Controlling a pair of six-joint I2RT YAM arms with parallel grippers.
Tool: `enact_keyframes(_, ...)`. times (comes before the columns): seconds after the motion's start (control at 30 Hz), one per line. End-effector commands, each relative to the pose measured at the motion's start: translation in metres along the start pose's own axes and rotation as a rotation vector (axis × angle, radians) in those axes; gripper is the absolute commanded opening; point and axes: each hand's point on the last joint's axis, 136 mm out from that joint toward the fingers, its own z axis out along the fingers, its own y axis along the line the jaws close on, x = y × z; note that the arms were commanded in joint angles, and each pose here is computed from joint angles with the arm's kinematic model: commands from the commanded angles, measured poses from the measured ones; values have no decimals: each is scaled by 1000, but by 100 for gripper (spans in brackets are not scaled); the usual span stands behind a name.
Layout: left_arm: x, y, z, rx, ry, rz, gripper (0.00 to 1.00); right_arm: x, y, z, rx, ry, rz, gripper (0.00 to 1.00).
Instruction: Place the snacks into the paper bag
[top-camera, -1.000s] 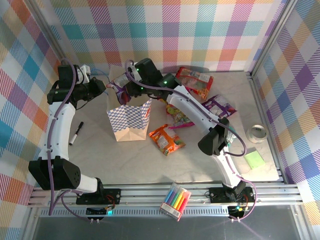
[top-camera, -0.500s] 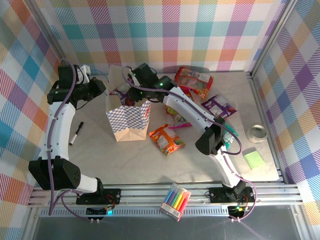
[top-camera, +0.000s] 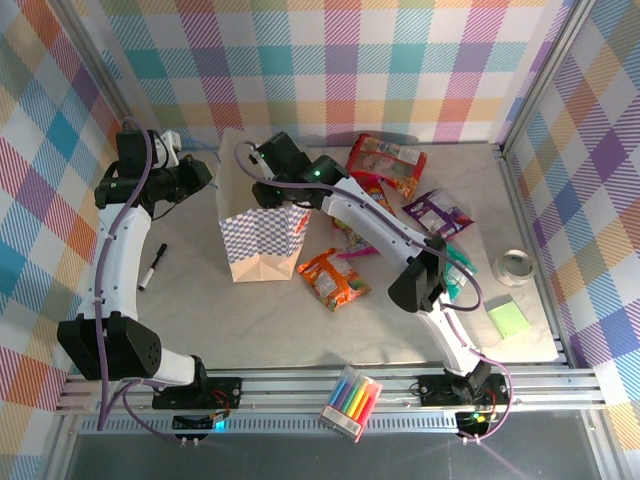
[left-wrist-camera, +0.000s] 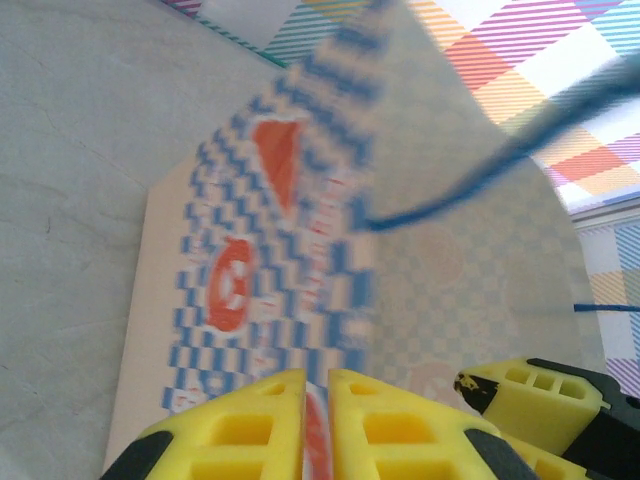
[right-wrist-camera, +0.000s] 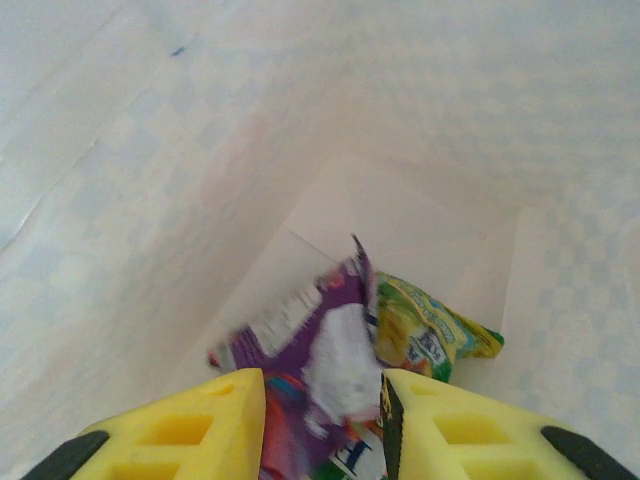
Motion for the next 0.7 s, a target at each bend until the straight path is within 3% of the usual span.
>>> enact_keyframes(0.0, -1, 3, 3, 17, 5, -22, 15, 0, -2, 1, 30, 2, -26, 36)
enact_keyframes(0.5, 1, 1, 2, 23, 9, -24, 16, -25, 17, -36, -30, -86, -42, 36)
enact_keyframes(0.67, 3, 1, 2, 23, 23, -27, 24, -37, 27, -58, -71, -133, -40, 37)
